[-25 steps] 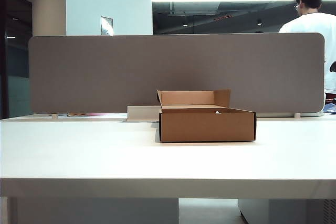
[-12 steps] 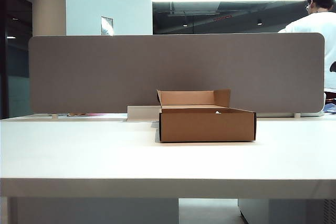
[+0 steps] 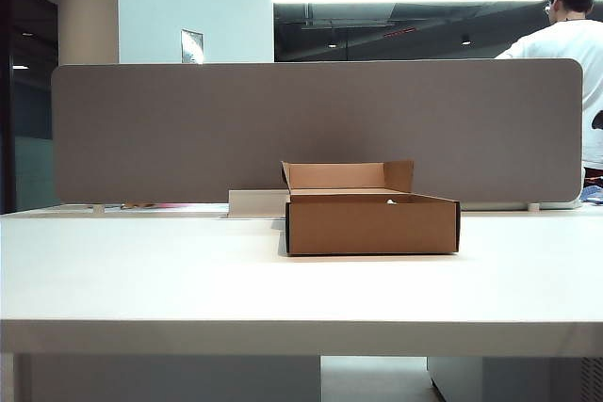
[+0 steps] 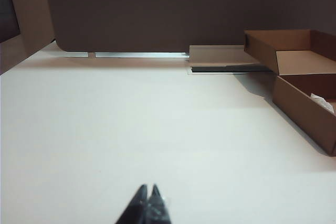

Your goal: Pick up all the paper balls on the table and put them in the paper box.

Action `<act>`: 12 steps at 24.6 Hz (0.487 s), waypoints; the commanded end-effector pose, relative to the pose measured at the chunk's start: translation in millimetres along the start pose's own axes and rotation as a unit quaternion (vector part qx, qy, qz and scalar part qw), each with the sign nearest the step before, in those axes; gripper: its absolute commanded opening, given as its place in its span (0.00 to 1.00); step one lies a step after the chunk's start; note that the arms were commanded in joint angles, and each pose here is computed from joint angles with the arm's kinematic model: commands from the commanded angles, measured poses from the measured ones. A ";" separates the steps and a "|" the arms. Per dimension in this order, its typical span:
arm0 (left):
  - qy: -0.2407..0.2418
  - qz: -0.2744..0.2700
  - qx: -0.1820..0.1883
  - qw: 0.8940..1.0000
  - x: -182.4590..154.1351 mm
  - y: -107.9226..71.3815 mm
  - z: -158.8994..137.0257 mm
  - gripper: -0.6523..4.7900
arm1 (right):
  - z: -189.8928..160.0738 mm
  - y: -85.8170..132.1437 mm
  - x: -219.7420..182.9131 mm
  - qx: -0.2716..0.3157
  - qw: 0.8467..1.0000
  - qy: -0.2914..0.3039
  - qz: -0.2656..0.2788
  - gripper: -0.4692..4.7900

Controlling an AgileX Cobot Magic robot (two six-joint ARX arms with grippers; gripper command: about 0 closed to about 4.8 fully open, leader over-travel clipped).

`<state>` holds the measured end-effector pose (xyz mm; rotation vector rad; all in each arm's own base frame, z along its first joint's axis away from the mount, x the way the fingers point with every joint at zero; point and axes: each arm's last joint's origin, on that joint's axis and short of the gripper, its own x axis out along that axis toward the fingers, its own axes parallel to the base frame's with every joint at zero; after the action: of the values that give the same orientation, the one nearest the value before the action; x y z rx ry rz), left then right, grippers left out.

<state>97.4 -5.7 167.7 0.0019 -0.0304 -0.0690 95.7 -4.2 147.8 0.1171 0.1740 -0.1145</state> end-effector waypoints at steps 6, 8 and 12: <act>-0.006 -0.001 -0.001 1.000 -0.1 -0.1 1.9 0.11 | -0.7 -1.1 0.5 -0.055 0.998 -0.004 -0.016 0.09; -0.006 -0.001 -0.001 1.000 -0.1 -0.1 1.9 0.11 | -0.7 -0.9 0.5 -0.060 0.998 -0.004 -0.012 0.09; -0.006 -0.001 -0.001 1.000 -0.1 -0.1 1.9 0.11 | -0.6 1.3 0.5 -0.062 0.998 -0.004 0.025 0.09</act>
<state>97.4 -5.7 167.6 0.0019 -0.0293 -0.0694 95.7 -3.7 148.0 0.0017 0.1788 -0.0873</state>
